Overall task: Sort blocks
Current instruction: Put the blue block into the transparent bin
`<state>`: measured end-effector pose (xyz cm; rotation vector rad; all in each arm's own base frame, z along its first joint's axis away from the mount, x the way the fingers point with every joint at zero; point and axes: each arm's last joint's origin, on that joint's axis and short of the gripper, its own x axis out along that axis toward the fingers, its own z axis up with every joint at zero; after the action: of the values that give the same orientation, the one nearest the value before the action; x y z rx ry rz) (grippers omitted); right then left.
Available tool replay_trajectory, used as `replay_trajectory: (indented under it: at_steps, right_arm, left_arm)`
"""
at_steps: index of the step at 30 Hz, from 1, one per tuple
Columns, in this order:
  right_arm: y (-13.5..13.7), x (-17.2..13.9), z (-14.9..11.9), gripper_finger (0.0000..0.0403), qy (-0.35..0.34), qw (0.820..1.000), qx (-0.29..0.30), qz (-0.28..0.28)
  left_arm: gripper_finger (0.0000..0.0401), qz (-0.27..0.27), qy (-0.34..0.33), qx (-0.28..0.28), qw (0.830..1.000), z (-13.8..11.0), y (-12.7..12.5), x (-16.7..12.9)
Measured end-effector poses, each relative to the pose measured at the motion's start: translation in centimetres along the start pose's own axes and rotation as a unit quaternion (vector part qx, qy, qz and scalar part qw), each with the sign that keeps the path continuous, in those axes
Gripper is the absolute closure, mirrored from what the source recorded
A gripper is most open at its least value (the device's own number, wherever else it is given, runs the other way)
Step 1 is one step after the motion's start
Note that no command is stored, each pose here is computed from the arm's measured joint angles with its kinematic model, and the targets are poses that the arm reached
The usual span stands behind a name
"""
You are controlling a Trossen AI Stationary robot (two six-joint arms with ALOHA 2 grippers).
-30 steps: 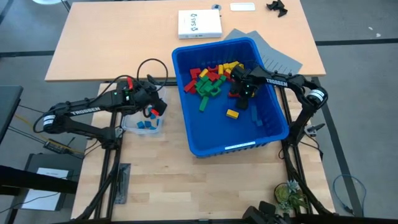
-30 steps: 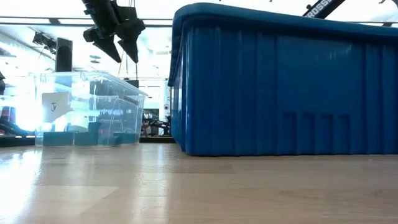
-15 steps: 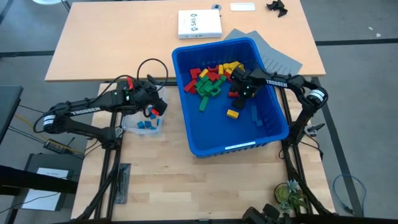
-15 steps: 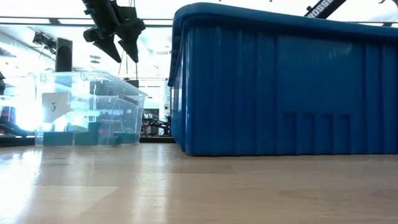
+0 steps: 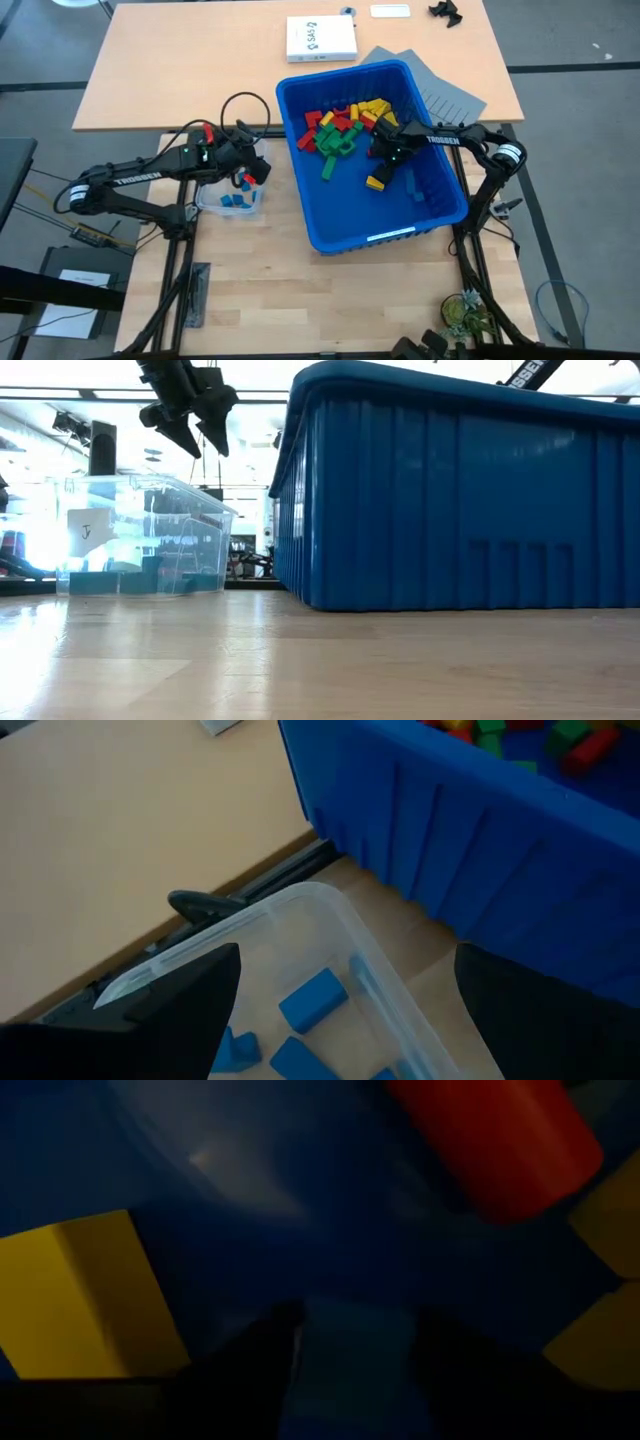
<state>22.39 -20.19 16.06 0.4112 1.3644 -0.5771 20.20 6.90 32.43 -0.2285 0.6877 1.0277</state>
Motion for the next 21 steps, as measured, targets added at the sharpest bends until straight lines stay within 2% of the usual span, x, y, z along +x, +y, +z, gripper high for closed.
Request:
replay_trajectory:
  at_steps: [4, 10, 15, 18, 21]
  right_arm:
    - [0.0, 0.0, 0.0, 0.0270, 0.002, 1.000, -0.008, -0.011]
    - [0.1, -0.6, 0.5, 0.0274, -0.009, 1.000, -0.024, -0.010]
    - [0.8, -3.9, 2.0, 0.0274, -0.083, 0.996, -0.034, 0.030]
    - [1.3, -6.5, 2.8, 0.0273, -0.142, 0.987, -0.034, 0.069]
    - [1.9, -9.2, 3.3, 0.0271, -0.207, 0.969, -0.034, 0.130]
  left_arm:
    - [0.0023, 0.002, -0.003, 0.012, 1.000, 0.1, 0.0, 0.0]
    - [0.0023, 0.022, -0.008, 0.078, 0.997, 0.1, 0.0, 0.2]
    - [0.0023, 0.026, 0.003, 0.138, 0.990, 0.1, -1.1, 1.5]
    - [0.0023, 0.024, 0.001, 0.140, 0.990, 0.3, -2.1, 2.5]
    - [0.0023, 0.017, -0.020, 0.133, 0.991, 0.7, -2.8, 3.0]
